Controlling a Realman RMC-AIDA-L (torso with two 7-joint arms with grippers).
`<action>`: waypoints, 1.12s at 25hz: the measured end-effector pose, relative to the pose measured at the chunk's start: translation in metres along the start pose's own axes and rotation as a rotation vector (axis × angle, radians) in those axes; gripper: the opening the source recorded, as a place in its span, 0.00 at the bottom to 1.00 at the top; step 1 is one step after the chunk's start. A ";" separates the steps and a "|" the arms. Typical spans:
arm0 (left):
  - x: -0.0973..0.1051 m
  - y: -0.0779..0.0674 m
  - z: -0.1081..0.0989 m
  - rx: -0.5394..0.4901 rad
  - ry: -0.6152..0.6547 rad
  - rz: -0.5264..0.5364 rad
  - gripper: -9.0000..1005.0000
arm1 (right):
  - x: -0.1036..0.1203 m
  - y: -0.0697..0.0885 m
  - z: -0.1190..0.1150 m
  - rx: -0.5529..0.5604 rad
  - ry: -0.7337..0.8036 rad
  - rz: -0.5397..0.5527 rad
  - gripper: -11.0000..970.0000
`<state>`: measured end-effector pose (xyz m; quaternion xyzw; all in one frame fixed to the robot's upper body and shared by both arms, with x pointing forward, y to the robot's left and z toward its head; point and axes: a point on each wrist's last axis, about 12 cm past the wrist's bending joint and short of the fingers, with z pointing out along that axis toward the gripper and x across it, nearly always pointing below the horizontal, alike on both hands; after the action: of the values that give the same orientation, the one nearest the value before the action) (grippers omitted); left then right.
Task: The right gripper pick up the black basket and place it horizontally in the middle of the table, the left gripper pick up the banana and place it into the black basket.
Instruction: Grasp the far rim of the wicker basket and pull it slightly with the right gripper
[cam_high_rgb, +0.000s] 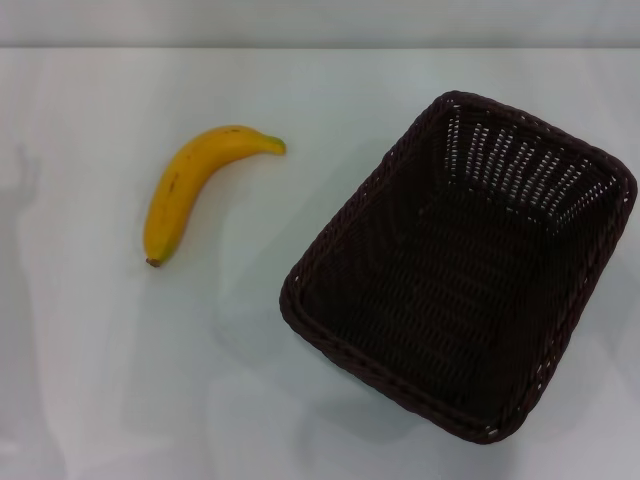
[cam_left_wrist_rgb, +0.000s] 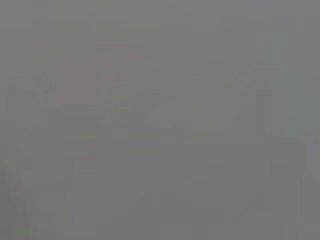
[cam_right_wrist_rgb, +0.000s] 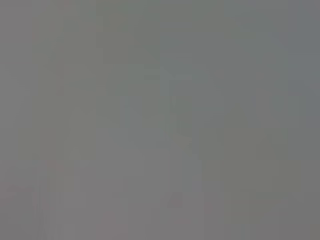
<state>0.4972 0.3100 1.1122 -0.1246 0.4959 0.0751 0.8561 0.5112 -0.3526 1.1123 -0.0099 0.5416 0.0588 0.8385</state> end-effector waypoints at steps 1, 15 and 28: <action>0.000 0.000 0.000 0.000 0.000 0.000 0.87 | 0.000 0.000 0.001 -0.002 -0.001 0.000 0.84; 0.000 0.001 -0.001 -0.003 0.001 -0.001 0.86 | -0.018 -0.005 0.043 -0.012 0.151 -0.038 0.83; 0.000 0.002 -0.002 -0.012 0.005 -0.008 0.86 | -0.058 0.010 0.096 -0.001 0.462 -0.142 0.82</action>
<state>0.4953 0.3115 1.1110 -0.1318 0.4971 0.0742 0.8544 0.5740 -0.3403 1.2051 -0.0615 0.7170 -0.0039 0.6943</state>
